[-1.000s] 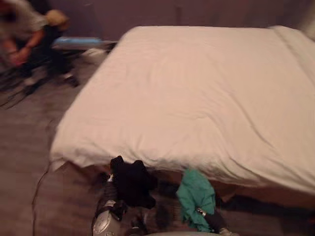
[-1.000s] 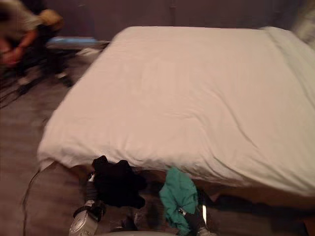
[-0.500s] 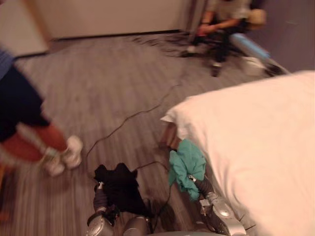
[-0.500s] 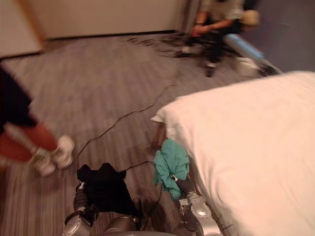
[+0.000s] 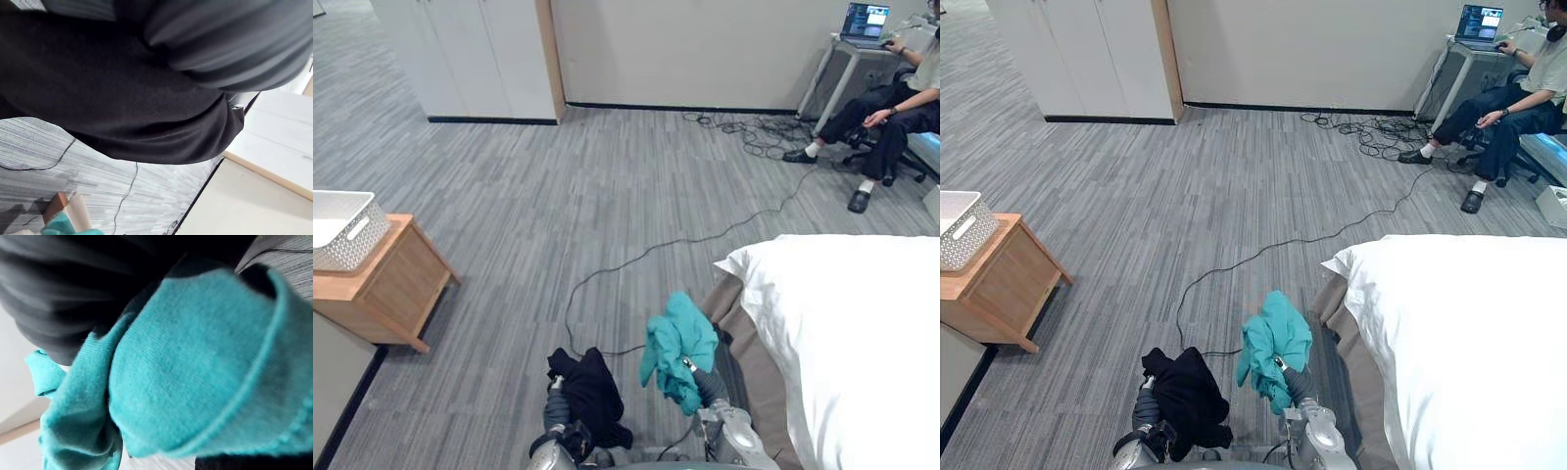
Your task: Tidy the bed and pick cloth on bed and put in laundry
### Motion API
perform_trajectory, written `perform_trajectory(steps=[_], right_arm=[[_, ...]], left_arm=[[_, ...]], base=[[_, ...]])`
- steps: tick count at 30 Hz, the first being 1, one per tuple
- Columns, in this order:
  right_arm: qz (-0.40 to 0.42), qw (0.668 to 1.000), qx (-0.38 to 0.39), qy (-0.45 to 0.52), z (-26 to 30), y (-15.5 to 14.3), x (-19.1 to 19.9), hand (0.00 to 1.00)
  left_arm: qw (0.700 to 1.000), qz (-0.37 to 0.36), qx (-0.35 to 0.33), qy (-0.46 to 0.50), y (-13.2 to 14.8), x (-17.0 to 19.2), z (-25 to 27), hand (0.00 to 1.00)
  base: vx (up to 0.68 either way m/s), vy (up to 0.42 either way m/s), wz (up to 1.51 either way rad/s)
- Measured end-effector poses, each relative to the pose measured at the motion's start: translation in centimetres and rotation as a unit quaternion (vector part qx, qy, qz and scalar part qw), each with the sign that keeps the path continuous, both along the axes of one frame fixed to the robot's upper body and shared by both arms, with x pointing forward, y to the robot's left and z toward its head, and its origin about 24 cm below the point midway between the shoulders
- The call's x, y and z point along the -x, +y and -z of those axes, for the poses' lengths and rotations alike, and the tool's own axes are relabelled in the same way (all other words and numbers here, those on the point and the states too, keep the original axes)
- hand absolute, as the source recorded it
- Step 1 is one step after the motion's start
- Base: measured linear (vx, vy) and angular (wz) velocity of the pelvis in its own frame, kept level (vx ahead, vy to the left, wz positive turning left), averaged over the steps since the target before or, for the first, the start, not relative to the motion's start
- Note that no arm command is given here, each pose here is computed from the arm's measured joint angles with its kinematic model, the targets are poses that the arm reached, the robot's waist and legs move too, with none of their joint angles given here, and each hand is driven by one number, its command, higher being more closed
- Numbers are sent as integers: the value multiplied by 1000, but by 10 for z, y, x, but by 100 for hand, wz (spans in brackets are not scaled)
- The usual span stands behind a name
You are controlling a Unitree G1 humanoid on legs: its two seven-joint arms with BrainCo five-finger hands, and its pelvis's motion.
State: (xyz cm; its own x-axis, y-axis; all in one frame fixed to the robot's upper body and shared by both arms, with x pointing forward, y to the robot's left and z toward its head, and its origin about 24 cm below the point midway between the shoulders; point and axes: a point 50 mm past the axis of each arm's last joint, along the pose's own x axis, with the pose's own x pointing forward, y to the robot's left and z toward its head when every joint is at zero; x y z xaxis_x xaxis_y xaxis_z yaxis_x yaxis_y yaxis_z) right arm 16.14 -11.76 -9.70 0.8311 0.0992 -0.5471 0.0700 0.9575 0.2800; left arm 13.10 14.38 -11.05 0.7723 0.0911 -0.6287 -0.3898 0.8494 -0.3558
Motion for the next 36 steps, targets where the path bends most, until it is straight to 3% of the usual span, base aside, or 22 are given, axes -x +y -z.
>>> perform_trajectory(steps=[11,18,25,31,36], right_arm=[[5,999,14,37,19,-34,11,100],[-10,999,32,9,10,-48,3,100],[-9,995,97,-30,-7,-79,-5,100],[-16,991,124,-52,-19,-81,-12,100],[-31,994,99,-40,-11,-62,-11,100]], left_arm=[[991,105,-88,-4,18,-22,5,100],[987,109,-112,-32,22,-36,-2,100],[987,96,-113,-62,24,-38,-13,100],[990,87,-92,-62,24,-33,-14,100],[989,105,-97,-28,24,-18,-4,100]], base=[[103,-46,9],[-7,-72,1],[-66,-46,4],[189,107,6],[325,45,22]])
